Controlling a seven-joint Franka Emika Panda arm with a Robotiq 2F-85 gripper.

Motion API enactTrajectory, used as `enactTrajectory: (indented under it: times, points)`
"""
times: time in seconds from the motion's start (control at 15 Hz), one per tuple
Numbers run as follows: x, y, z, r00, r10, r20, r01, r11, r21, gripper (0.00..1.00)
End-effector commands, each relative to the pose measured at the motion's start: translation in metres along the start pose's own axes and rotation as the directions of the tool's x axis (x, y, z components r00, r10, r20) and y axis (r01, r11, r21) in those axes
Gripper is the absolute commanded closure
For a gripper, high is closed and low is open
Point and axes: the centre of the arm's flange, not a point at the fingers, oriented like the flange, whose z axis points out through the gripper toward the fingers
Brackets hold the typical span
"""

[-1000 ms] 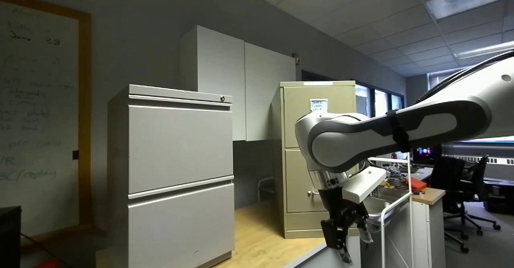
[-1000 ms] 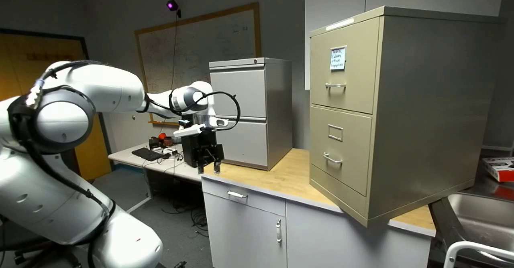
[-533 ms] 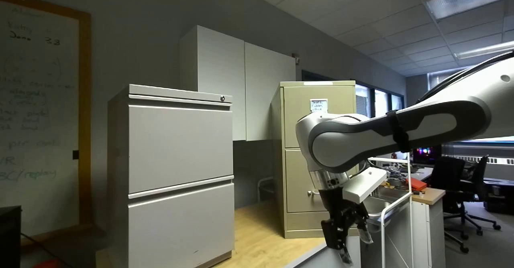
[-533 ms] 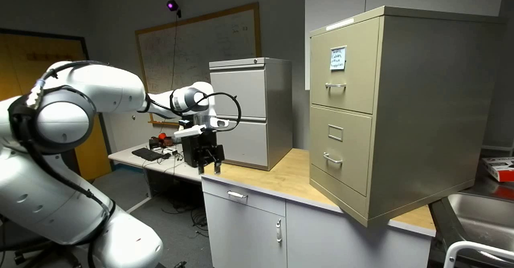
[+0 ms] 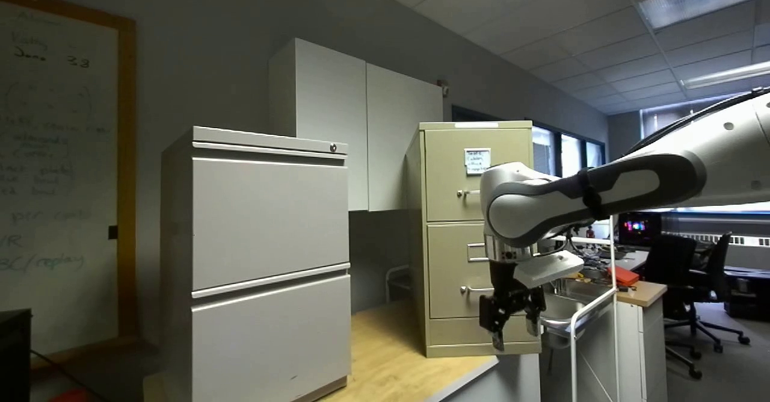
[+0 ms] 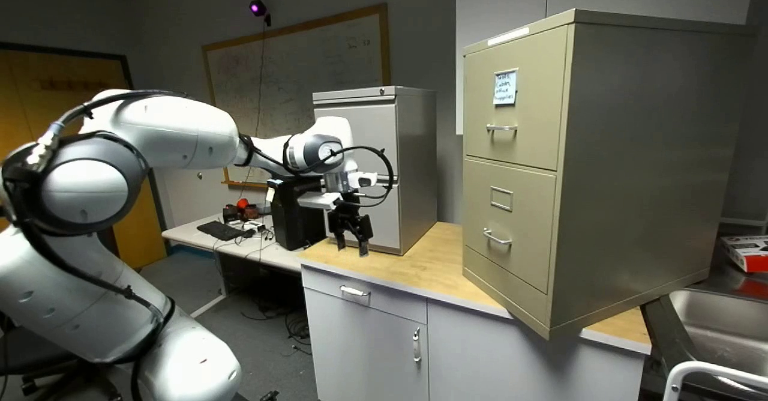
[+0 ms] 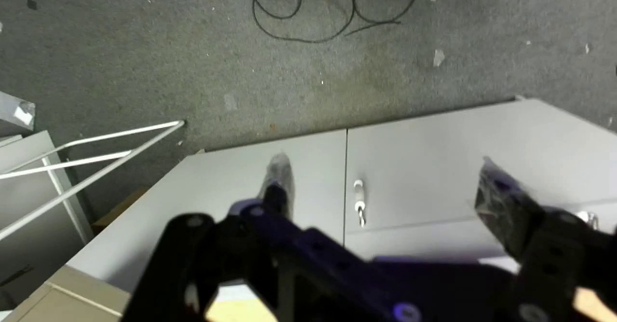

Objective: Open the bottom drawer of the cabinet to the right

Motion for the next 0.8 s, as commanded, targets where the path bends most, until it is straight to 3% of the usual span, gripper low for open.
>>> enactTrajectory:
  times: [0.0,0.33,0.73]
  points:
    - [0.033,0.064,-0.007,0.987,0.105,-0.122,-0.097,0.993,0.072,0.00]
    - [0.074,0.147,-0.024,0.926,0.254,-0.281,-0.197,0.956,0.217,0.00]
    - [0.147,0.209,-0.043,0.842,0.420,-0.339,-0.224,0.843,0.489,0.00]
